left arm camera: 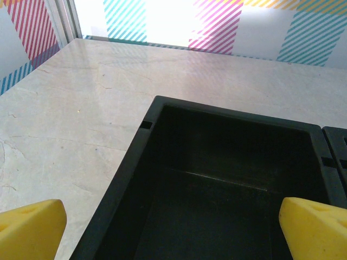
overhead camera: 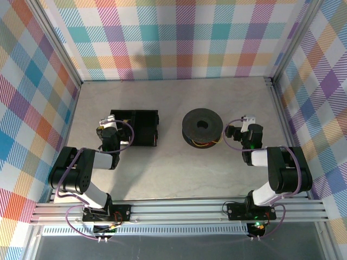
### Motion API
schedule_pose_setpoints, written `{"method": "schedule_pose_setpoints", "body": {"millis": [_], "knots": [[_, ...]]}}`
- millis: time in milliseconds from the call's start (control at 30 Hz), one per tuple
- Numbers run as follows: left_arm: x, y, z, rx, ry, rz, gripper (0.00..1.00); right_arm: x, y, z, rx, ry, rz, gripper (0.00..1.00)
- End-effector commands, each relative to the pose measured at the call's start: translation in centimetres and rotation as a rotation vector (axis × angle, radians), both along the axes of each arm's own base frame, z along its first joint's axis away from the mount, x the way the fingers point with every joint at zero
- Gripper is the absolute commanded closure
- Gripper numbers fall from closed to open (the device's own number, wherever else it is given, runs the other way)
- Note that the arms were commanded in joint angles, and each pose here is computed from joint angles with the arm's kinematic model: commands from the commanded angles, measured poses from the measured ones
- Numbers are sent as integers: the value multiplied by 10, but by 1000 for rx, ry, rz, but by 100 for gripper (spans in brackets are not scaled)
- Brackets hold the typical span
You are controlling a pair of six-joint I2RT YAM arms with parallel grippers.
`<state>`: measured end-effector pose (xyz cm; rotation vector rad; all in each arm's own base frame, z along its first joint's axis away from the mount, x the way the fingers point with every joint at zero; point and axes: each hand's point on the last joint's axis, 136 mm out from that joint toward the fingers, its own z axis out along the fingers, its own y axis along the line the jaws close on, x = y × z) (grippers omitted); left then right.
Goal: Wrap the cables
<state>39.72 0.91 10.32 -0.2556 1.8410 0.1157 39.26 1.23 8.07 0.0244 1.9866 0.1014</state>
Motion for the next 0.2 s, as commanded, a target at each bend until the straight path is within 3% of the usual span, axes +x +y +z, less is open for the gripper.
{"method": "schedule_pose_setpoints", "body": {"millis": [0, 167], "knots": [[-3, 1, -17, 28, 76, -16, 0, 6, 7, 11, -10, -28, 41, 1], [-3, 1, -17, 28, 75, -15, 0, 5, 7, 10, -8, -29, 40, 1]]}}
